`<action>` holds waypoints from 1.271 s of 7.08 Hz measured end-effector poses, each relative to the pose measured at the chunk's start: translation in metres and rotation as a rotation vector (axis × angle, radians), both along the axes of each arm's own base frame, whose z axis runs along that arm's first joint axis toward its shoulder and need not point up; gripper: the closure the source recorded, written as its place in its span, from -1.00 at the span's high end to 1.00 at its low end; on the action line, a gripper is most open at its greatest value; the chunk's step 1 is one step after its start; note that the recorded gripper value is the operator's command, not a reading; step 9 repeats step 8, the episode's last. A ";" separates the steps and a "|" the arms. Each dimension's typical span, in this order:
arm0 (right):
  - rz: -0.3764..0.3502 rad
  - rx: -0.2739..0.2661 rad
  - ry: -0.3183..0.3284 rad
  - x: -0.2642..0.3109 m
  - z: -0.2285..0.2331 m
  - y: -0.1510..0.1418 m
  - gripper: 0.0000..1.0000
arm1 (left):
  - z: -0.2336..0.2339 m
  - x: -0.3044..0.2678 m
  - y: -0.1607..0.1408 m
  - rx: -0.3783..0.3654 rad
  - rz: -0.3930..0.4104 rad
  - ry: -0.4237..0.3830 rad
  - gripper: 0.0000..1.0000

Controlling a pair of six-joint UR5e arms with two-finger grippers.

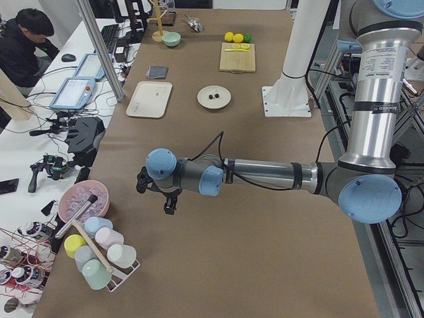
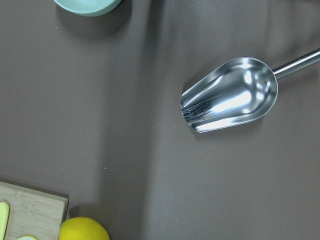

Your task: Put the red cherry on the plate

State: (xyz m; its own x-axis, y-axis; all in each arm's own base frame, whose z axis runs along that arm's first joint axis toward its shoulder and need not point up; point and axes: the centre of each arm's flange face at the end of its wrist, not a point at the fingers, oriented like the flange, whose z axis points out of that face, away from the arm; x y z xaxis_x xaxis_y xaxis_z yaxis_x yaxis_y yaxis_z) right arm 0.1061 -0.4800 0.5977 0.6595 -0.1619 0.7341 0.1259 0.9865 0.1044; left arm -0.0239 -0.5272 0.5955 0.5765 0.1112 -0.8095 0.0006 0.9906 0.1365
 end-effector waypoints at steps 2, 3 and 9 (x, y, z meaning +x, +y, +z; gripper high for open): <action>-0.006 0.006 0.003 0.000 0.000 0.002 1.00 | -0.010 -0.010 0.004 -0.001 -0.014 0.025 0.96; -0.009 0.012 0.011 0.001 -0.001 0.002 1.00 | -0.013 -0.012 0.005 -0.006 -0.018 0.043 0.96; -0.017 0.041 0.053 0.004 -0.013 -0.008 1.00 | -0.011 -0.021 0.008 -0.013 -0.033 0.046 0.96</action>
